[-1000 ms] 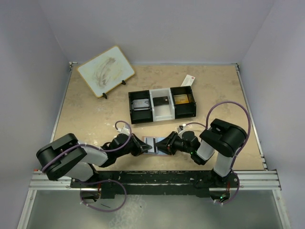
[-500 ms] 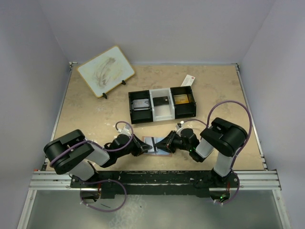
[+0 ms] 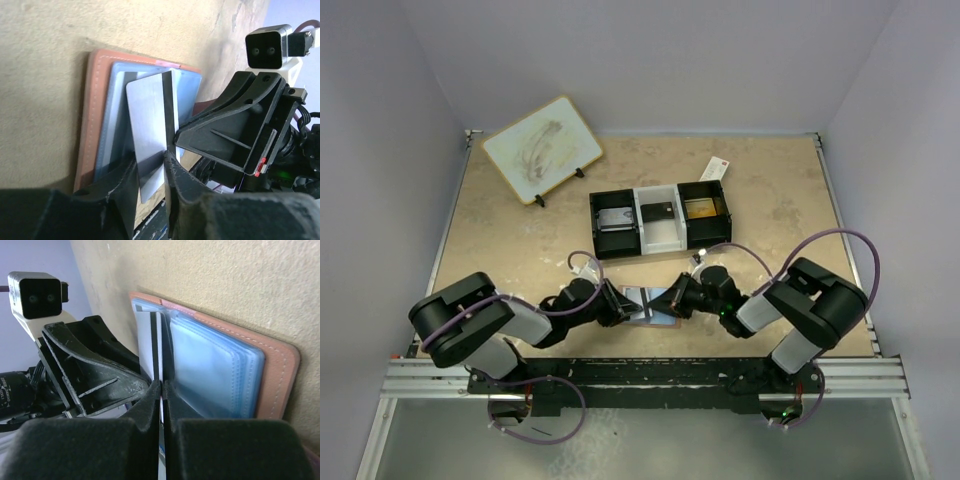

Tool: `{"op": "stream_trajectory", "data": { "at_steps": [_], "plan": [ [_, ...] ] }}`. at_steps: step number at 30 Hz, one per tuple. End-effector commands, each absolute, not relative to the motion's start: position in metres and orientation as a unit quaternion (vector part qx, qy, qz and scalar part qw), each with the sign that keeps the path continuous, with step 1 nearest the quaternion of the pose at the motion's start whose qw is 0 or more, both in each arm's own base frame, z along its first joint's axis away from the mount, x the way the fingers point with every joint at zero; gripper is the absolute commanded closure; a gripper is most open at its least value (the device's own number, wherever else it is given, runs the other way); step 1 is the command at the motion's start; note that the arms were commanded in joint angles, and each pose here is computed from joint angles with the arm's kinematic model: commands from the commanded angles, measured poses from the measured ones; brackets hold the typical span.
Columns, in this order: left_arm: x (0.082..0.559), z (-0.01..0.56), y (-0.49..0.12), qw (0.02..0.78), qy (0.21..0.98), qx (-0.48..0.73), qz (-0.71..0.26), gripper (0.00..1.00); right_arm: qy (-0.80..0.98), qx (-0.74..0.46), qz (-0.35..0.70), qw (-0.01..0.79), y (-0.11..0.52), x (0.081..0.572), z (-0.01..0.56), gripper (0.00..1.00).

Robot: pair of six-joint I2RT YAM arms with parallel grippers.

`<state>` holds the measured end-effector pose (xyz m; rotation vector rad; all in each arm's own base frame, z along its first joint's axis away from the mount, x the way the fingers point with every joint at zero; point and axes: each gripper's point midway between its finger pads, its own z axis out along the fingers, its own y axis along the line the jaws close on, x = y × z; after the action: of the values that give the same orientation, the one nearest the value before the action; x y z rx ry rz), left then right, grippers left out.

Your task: Take the credit cards out of the card holder

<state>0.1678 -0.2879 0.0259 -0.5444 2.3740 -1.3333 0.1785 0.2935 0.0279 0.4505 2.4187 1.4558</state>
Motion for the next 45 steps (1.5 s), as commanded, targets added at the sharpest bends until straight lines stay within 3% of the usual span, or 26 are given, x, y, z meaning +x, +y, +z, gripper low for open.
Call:
{"op": "stream_trajectory", "data": {
  "at_steps": [1, 7, 31, 41, 45],
  "plan": [
    [0.170, 0.025, -0.289, 0.196, 0.860, -0.155, -0.445, 0.73, 0.827, 0.137, 0.524, 0.149, 0.301, 0.178, 0.044, 1.00],
    [0.175, 0.027, -0.285, 0.212, 0.868, -0.150, -0.424, 0.67, 0.853, 0.149, 0.479, 0.143, 0.287, 0.172, 0.025, 1.00],
    [0.185, 0.024, -0.278, 0.234, 0.894, -0.120, -0.362, 0.62, 0.864, 0.182, 0.432, 0.185, 0.256, 0.172, 0.024, 1.00],
    [0.181, 0.006, -0.295, 0.205, 0.924, -0.044, -0.321, 0.89, 0.849, 0.150, 0.469, 0.189, 0.271, 0.174, 0.038, 0.94],
    [0.179, -0.004, -0.285, 0.211, 0.937, -0.029, -0.276, 0.93, 0.848, 0.162, 0.468, 0.187, 0.270, 0.175, 0.040, 0.89]
  ]
}}
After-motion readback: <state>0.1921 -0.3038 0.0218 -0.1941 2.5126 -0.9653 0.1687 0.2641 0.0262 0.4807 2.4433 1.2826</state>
